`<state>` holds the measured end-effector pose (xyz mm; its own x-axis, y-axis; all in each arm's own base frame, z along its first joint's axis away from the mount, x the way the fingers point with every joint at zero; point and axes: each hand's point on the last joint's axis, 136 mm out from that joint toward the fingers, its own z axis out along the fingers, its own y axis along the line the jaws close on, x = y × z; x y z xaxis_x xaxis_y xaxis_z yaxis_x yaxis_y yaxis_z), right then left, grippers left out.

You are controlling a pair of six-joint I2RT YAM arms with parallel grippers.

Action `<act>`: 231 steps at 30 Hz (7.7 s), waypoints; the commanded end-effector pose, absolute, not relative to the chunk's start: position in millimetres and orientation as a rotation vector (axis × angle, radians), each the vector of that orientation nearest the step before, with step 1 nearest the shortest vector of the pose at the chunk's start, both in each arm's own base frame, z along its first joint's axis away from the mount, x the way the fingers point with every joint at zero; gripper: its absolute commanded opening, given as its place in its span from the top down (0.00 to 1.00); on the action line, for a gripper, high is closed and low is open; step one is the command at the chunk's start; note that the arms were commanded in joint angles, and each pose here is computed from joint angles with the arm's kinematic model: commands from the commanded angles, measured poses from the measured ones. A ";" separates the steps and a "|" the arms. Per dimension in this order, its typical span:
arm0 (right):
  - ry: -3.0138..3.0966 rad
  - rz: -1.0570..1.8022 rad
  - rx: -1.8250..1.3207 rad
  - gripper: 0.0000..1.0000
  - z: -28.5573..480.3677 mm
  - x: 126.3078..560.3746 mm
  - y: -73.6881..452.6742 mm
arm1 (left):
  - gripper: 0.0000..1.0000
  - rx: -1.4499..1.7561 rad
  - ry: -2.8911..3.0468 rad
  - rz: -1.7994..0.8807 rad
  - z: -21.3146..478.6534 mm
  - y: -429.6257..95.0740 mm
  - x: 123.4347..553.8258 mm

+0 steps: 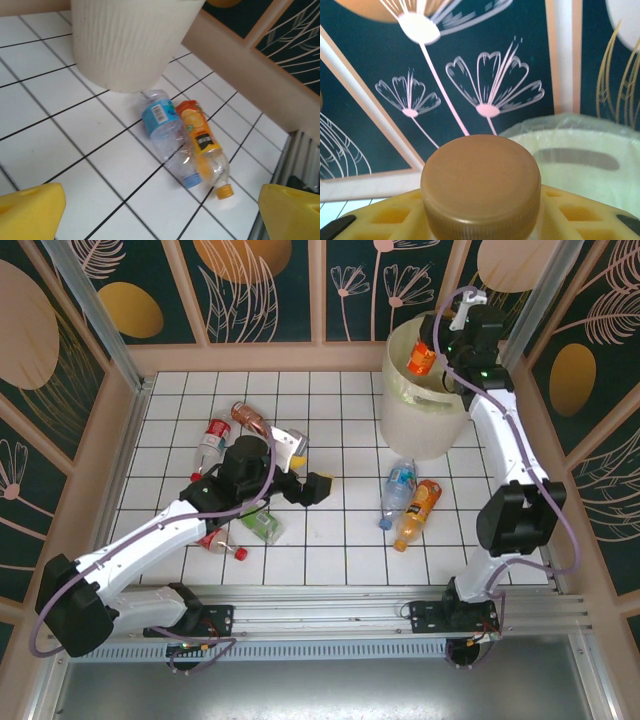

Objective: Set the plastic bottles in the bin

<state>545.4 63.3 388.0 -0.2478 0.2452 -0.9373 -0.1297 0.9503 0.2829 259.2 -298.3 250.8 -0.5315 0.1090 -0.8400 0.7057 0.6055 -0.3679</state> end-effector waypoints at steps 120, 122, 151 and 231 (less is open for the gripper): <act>2.052 1.026 -0.146 0.20 257.9 308.9 196.1 | 0.44 0.150 2.753 -0.420 82.7 -254.3 238.3; 2.047 1.074 -0.100 0.20 258.1 304.3 197.4 | 0.45 0.208 2.668 -0.550 102.4 -268.8 241.8; 2.081 1.443 -0.185 0.07 246.7 285.8 266.2 | 0.40 0.644 2.205 -1.088 175.5 -346.5 230.7; 2.124 0.178 0.133 0.40 322.4 541.8 35.0 | 0.01 0.702 1.852 -0.731 278.6 -286.3 234.7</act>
<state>543.4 38.0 314.9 -0.5253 0.1627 -0.8352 0.0242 0.9840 0.1765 237.3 -290.8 274.7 -0.3601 0.1552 -0.9199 0.7420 0.6454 -0.1815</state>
